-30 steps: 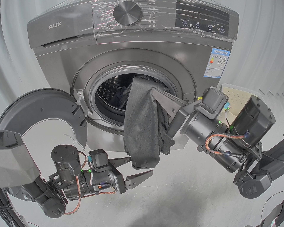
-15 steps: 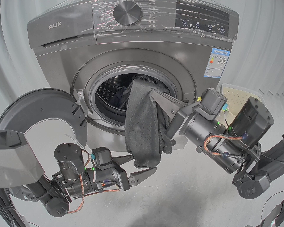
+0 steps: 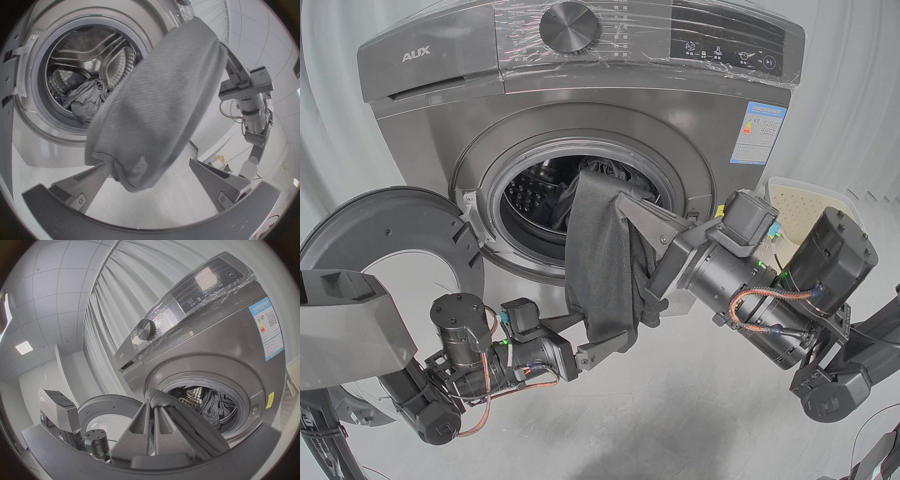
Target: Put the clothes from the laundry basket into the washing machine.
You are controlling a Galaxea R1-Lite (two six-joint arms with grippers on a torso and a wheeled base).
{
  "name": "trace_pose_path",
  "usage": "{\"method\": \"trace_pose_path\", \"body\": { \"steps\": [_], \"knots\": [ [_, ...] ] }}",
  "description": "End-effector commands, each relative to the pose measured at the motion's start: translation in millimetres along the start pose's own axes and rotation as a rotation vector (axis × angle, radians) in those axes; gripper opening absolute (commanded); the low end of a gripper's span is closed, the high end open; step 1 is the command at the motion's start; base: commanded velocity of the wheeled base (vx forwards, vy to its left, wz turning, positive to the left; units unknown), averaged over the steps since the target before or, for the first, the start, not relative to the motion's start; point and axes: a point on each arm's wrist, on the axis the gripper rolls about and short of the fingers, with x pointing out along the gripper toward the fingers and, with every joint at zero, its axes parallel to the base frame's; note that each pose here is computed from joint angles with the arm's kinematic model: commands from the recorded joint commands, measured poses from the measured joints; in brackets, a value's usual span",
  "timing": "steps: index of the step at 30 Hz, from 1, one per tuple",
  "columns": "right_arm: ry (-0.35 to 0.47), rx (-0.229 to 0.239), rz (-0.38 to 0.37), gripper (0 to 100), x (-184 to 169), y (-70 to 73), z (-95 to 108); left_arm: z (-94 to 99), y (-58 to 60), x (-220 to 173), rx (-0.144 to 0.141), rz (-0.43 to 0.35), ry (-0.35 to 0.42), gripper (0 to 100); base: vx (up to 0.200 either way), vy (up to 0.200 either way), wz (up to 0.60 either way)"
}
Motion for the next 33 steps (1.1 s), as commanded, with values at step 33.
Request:
{"method": "trace_pose_path", "body": {
  "steps": [33],
  "knots": [
    [-0.004, -0.001, 0.001, 0, 4.8, -0.7, -4.6, -6.0, -13.3, 1.3, -0.042, -0.055, 0.024, 100, 0.0, 0.0, 0.0]
  ]
}}
